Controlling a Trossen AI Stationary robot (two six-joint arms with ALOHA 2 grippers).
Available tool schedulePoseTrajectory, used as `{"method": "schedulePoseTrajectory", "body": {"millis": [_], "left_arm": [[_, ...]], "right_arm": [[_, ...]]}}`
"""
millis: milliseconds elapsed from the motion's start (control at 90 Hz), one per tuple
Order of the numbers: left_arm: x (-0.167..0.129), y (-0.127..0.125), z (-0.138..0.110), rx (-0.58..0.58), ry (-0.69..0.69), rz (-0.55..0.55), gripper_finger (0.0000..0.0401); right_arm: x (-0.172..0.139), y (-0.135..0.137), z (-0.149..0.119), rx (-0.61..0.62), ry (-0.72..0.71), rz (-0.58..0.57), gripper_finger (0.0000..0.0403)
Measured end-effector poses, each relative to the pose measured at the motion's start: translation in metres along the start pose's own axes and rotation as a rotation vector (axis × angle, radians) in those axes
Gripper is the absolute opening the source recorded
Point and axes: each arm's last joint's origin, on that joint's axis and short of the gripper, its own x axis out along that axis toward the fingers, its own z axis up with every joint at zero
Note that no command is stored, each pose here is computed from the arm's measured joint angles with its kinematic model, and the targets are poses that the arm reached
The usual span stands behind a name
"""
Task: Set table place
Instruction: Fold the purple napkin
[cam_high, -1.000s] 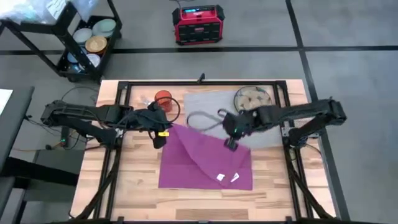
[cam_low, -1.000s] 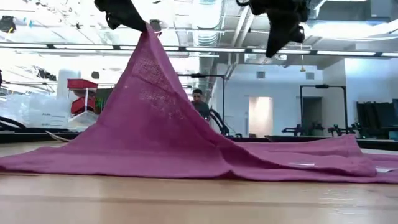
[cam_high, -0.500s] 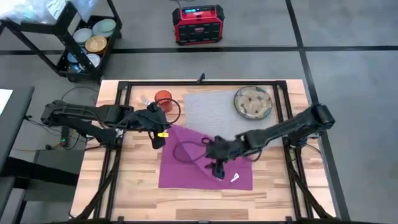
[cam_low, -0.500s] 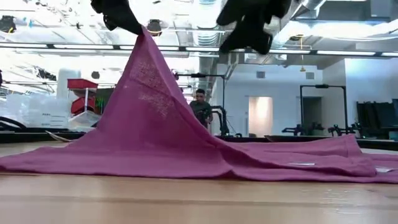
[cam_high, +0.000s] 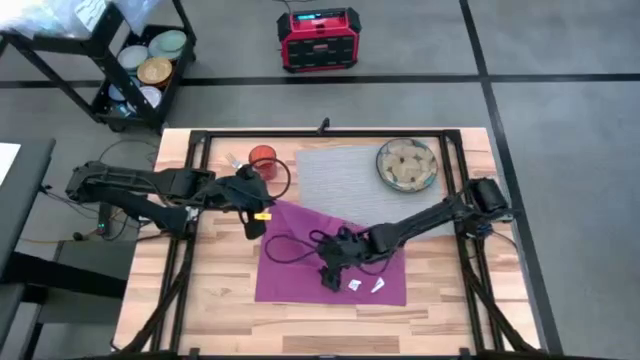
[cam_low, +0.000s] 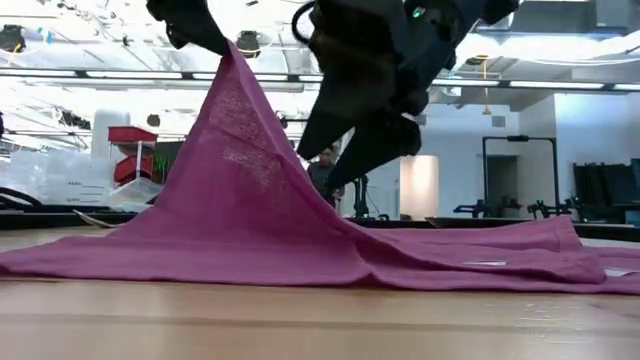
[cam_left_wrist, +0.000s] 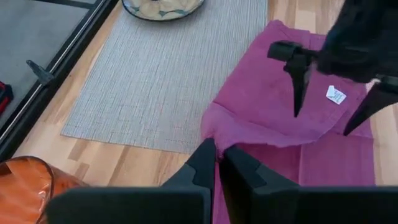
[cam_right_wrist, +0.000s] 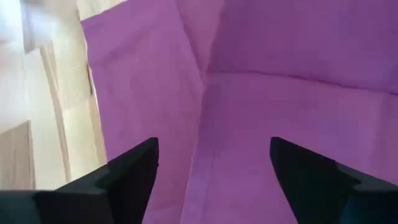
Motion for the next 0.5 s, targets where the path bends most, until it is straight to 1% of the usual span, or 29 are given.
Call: {"method": "schedulePoseTrajectory", "body": {"millis": [111,278,422,500], "left_arm": [[0.0,0.0,0.0,0.0,0.0,0.0,0.0],[0.0,0.0,0.0,0.0,-0.001,0.0,0.0],[0.0,0.0,0.0,0.0,-0.001,0.0,0.0],[0.0,0.0,0.0,0.0,-0.001,0.0,0.0]], "right_arm": [[-0.002,0.002,-0.006,-0.016,-0.035,-0.092,0.0294],[-0.005,0.006,-0.009,-0.044,-0.102,-0.17,0.0294],[-0.01,0.018,-0.018,-0.122,-0.17,-0.231,0.0294],[-0.012,0.023,-0.02,-0.176,-0.192,-0.236,0.0294]]}}
